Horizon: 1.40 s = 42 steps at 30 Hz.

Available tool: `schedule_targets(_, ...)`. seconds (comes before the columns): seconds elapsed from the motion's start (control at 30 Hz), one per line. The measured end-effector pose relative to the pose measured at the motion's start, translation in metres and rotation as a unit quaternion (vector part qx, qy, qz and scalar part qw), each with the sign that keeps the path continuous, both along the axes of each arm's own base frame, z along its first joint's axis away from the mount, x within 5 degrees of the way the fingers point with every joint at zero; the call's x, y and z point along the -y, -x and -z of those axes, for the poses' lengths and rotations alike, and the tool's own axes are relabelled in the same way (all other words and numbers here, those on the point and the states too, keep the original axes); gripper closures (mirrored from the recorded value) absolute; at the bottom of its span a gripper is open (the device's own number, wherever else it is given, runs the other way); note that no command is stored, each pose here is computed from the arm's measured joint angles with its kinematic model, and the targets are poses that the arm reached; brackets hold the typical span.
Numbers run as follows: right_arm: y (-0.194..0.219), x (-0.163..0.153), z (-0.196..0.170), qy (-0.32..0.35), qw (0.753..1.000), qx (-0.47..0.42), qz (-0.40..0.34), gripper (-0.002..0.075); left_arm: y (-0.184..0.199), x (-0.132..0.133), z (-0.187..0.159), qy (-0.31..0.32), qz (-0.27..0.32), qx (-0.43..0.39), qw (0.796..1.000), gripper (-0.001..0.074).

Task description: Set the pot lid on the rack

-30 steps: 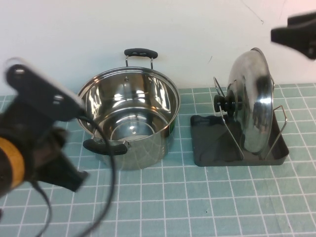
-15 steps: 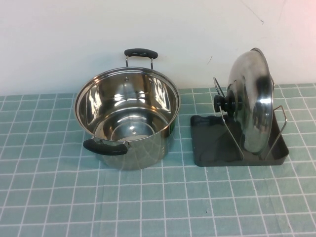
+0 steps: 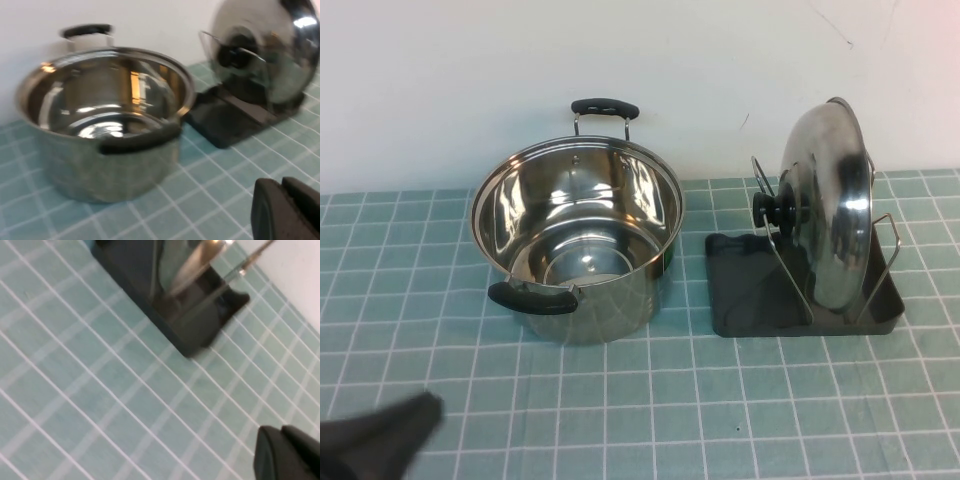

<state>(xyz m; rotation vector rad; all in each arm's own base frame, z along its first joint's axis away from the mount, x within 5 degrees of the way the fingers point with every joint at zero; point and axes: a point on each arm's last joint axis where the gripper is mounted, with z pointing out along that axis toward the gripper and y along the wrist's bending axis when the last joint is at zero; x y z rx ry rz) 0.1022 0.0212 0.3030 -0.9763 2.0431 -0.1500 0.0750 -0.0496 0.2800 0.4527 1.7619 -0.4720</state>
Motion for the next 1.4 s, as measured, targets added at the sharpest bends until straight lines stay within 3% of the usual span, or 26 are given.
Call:
schedule_targets(0.2, 0.029, -0.008, 0.030, -0.093, 0.994, 0.054, 0.011, 0.0723, 0.003, 0.008, 0.029, 0.020, 0.042, -0.001, 0.999, 0.0736)
schedule_targets(1.0, 0.042, -0.012, 0.046, -0.111, 0.993, 0.031, -0.003, 0.0726, 0.004, 0.008, 0.035, 0.015, 0.047, 0.003, 0.999, 0.0736)
schedule_targets(1.2, 0.042, -0.012, 0.046, -0.111, 0.993, 0.031, -0.004, 0.0726, 0.008, -0.014, 0.038, 0.037, -0.042, -0.002, 0.998, 0.0736)
schedule_targets(1.4, 0.042, -0.012, 0.046, -0.111, 0.993, 0.031, -0.004, 0.0726, 0.021, -0.036, 0.032, 0.023, -0.134, 0.068, 0.988, 0.0736)
